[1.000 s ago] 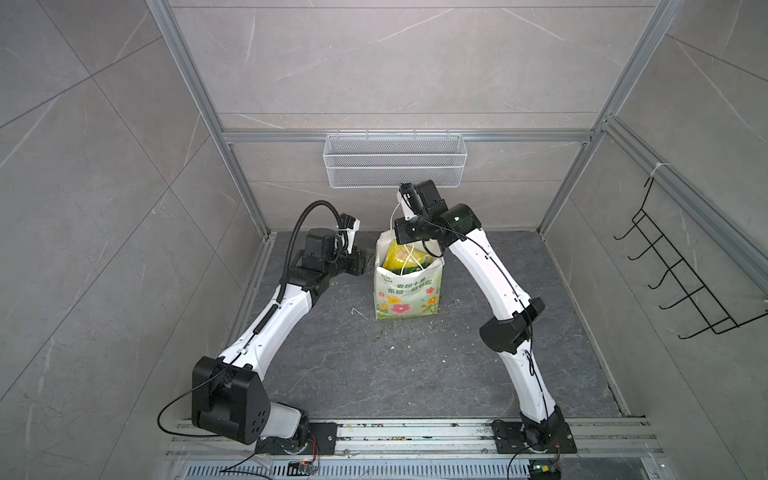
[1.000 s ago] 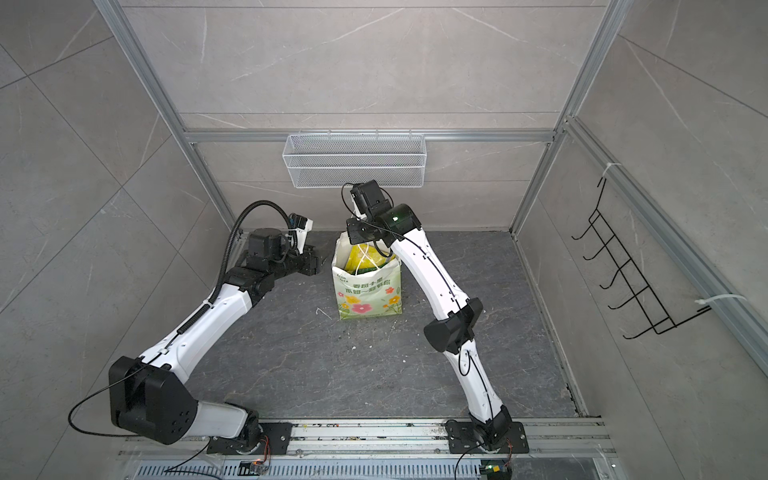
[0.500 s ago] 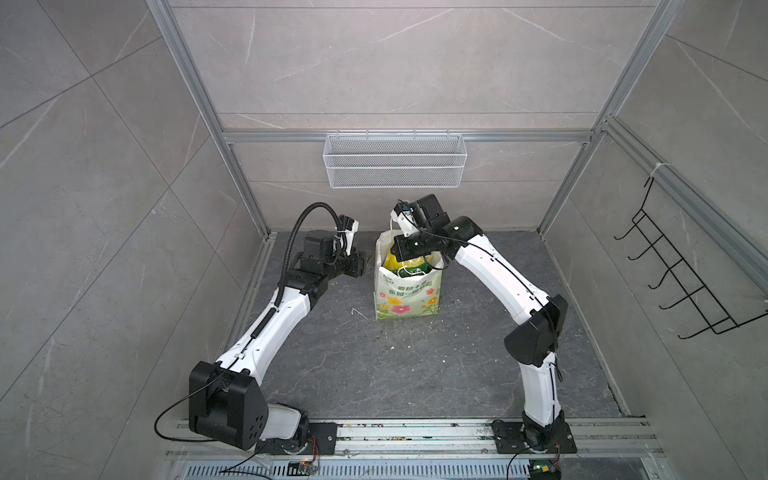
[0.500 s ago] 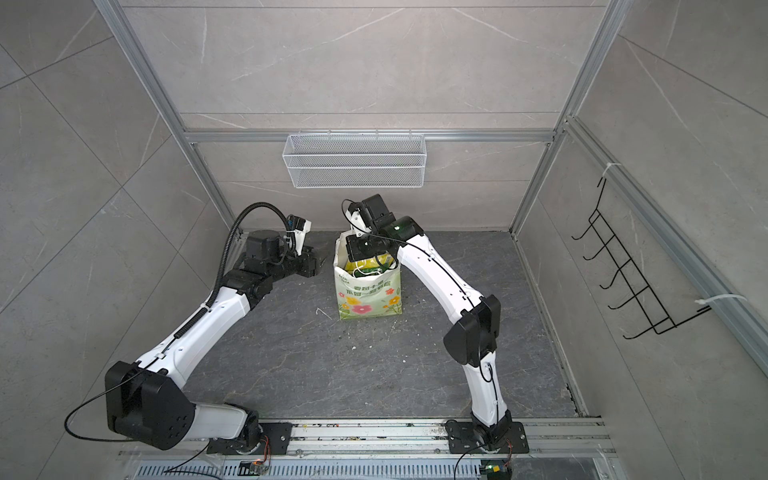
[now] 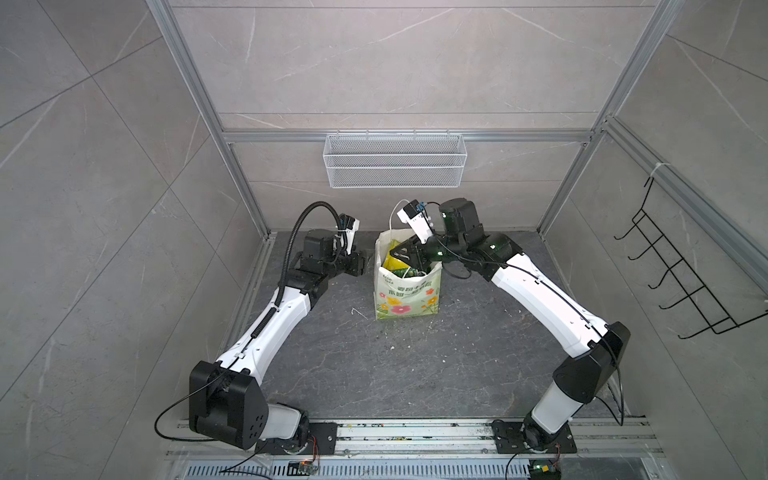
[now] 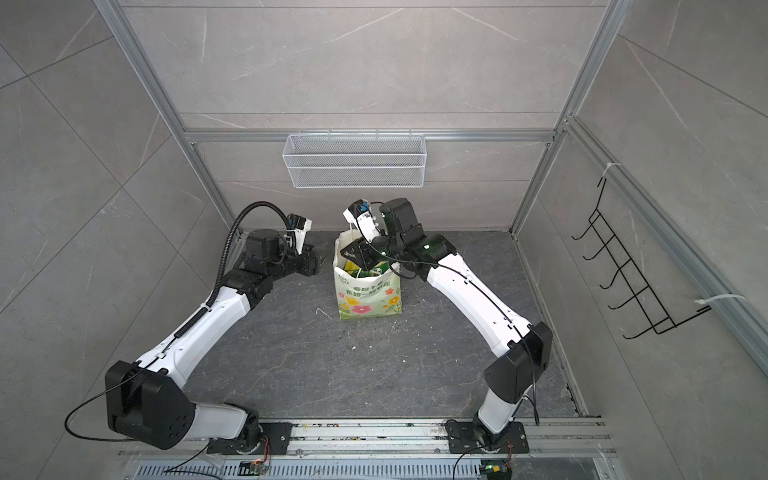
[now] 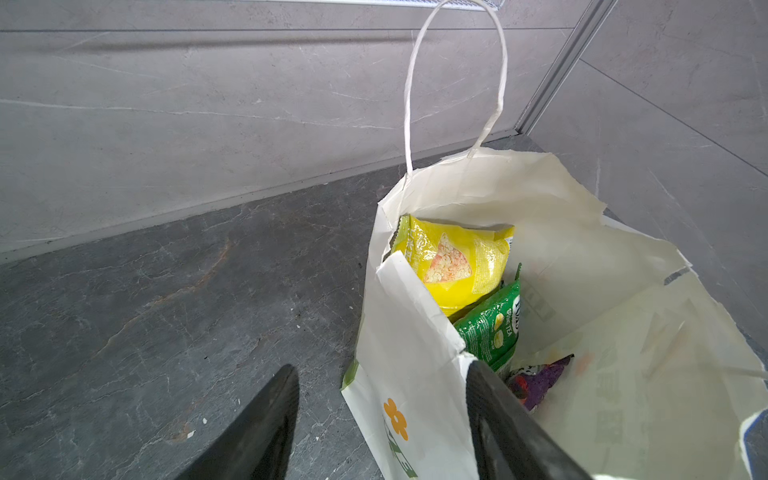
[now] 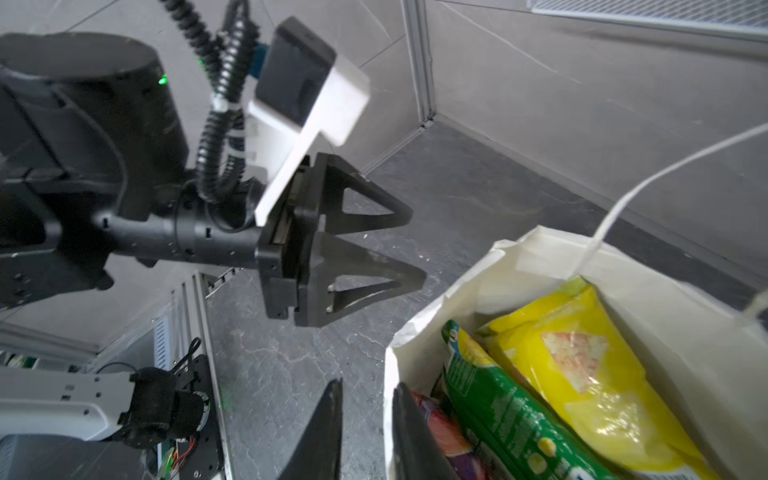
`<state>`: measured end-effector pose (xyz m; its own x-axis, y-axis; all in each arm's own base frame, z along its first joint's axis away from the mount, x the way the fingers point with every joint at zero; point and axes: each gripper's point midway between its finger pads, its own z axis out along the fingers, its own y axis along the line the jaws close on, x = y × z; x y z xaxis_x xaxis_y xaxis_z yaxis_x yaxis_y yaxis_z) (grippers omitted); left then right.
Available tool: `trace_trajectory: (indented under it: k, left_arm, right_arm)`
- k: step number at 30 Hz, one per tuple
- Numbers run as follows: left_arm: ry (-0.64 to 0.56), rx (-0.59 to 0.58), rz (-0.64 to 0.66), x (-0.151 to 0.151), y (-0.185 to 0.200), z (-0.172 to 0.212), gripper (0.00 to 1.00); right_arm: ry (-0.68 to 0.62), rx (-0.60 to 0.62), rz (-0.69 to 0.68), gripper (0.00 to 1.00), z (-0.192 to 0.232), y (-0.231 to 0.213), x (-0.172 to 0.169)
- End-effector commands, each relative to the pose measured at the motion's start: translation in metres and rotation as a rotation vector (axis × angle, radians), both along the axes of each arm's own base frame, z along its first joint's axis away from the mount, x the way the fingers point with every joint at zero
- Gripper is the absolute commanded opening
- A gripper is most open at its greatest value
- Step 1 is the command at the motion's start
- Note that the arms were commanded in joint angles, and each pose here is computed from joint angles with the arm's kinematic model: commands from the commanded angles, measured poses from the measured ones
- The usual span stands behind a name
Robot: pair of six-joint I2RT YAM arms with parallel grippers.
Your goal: Take the snacks out of the paper bag
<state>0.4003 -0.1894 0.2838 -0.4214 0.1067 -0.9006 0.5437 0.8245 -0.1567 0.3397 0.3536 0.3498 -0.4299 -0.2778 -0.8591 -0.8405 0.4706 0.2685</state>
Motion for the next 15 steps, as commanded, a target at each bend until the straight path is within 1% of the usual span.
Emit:
trace_trajectory:
  k: [1,2,3,4,8,12,15]
  left_arm:
    - [-0.082,-0.006,-0.043,0.001,-0.010,0.023,0.67]
    - [-0.076,-0.005,-0.050,0.000,-0.011,0.022,0.67]
    - [-0.076,-0.004,-0.057,-0.001,-0.012,0.022,0.67]
    - [-0.074,-0.004,-0.067,-0.003,-0.014,0.021,0.67]
    - [-0.084,0.002,-0.128,-0.010,-0.028,0.022,0.68]
    - [-0.119,0.016,-0.240,-0.025,-0.049,0.028,0.69]
    - [-0.149,0.028,-0.303,-0.034,-0.062,0.036,0.69]
  right_arm:
    - [-0.121,0.046,0.077,0.34,0.025,-0.002,-0.018]
    - [-0.129,0.048,0.071,0.34,0.027,-0.004,-0.019]
    - [-0.139,0.052,0.082,0.36,0.029,-0.005,-0.022]
    - [-0.144,0.062,0.100,0.39,0.032,-0.005,-0.027]
    - [-0.140,0.094,0.181,0.42,0.039,-0.002,-0.043]
    - [-0.126,0.134,0.215,0.46,0.045,-0.001,-0.051]
    - [-0.131,0.153,0.208,0.49,0.051,-0.003,-0.051]
